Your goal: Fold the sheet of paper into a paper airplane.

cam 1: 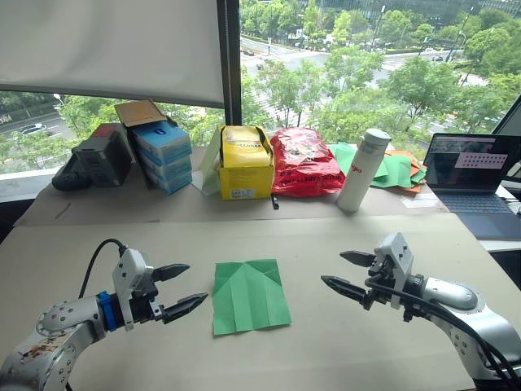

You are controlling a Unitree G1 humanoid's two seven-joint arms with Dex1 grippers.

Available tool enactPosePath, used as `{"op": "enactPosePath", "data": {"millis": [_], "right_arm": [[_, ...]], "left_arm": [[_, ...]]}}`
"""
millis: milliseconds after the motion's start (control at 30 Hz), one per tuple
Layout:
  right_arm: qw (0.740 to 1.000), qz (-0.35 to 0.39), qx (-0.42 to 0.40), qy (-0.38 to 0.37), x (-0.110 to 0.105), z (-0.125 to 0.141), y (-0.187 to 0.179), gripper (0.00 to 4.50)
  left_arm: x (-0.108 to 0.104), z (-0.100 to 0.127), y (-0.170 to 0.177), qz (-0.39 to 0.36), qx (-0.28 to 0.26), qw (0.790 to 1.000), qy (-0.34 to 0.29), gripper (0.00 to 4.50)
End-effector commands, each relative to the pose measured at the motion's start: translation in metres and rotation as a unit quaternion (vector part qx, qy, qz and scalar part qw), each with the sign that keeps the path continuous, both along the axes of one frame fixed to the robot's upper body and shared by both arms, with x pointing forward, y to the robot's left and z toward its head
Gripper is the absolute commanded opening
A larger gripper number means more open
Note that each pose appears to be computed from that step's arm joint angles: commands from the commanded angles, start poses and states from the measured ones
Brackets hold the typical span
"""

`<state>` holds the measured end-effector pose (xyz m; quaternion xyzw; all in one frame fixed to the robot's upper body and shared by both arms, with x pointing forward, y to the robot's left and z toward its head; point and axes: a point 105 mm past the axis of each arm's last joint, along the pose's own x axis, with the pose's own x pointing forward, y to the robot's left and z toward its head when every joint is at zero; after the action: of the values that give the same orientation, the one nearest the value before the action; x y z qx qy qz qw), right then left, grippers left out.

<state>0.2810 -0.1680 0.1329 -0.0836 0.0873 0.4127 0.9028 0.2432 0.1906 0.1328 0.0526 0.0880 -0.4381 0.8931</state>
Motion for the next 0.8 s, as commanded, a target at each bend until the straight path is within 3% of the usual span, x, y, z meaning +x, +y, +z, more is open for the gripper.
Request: {"op": "enactPosePath", "data": {"millis": [33, 367, 533, 600, 800], "right_arm": [[1.000, 0.008, 0.002, -0.026, -0.002, 0.010, 0.004, 4.50], [1.000, 0.002, 0.006, -0.025, -0.001, 0.007, 0.006, 4.50], [1.000, 0.000, 0.007, -0.025, -0.001, 0.006, 0.008, 4.50], [1.000, -0.002, 0.007, -0.025, -0.001, 0.006, 0.009, 4.50], [1.000, -0.004, -0.002, -0.028, -0.002, 0.005, 0.010, 4.50]], "left_arm": [[-0.001, 0.007, -0.006, -0.013, 0.010, 1.000, -0.013, 4.46], [-0.002, 0.000, -0.018, -0.043, 0.030, 0.999, -0.003, 4.46], [0.006, -0.002, -0.039, -0.074, 0.035, 0.997, -0.014, 3.04], [0.014, -0.006, -0.048, -0.073, 0.030, 0.997, -0.010, 2.23], [0.033, -0.035, -0.058, -0.052, 0.077, 0.996, 0.002, 0.25]]}}
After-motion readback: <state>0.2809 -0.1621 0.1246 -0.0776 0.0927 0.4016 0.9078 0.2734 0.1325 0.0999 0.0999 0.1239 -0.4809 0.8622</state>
